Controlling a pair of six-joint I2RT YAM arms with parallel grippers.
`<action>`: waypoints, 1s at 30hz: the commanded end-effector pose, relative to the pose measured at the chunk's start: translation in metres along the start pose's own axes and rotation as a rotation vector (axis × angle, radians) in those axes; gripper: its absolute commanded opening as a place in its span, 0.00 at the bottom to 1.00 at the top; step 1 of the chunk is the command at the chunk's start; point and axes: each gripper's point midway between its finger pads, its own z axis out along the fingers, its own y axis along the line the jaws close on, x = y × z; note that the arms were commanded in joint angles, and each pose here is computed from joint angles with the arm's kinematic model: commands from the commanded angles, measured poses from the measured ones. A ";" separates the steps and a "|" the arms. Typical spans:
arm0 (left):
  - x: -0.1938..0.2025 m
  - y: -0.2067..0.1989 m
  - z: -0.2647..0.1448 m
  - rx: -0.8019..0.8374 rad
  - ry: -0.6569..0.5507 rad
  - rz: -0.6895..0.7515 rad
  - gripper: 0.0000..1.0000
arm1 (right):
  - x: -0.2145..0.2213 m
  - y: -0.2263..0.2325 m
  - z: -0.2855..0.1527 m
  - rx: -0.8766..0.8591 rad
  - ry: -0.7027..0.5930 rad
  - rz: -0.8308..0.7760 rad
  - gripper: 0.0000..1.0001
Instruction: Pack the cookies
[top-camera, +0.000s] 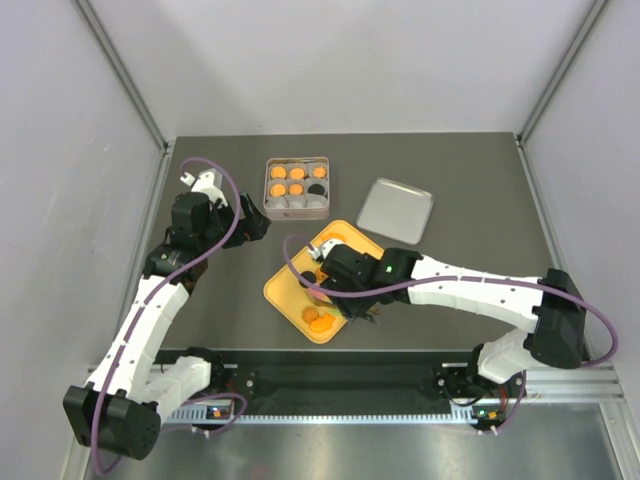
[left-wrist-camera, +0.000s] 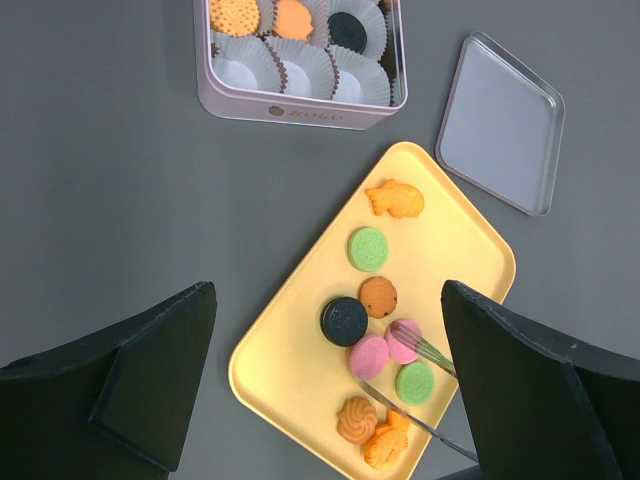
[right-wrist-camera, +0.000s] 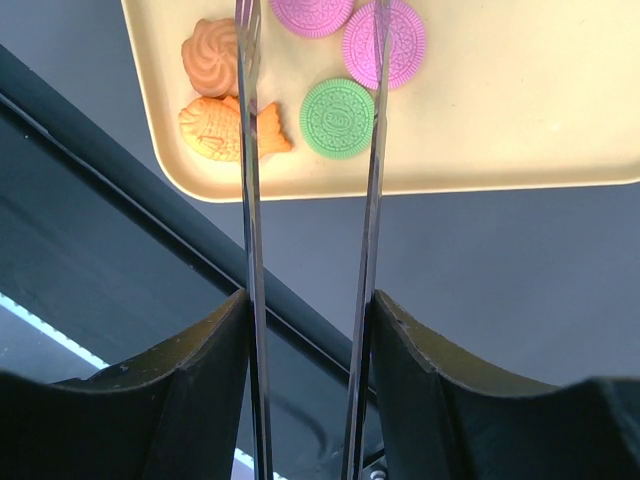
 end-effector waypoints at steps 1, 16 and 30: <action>-0.007 0.000 0.001 0.009 -0.039 0.003 0.99 | -0.030 0.012 -0.008 -0.029 -0.095 -0.001 0.49; -0.008 0.000 0.000 0.009 -0.045 0.005 0.99 | -0.028 0.012 0.000 -0.021 -0.081 -0.002 0.48; -0.009 0.000 0.000 0.007 -0.045 0.005 0.99 | -0.024 0.008 0.005 -0.014 -0.061 0.000 0.43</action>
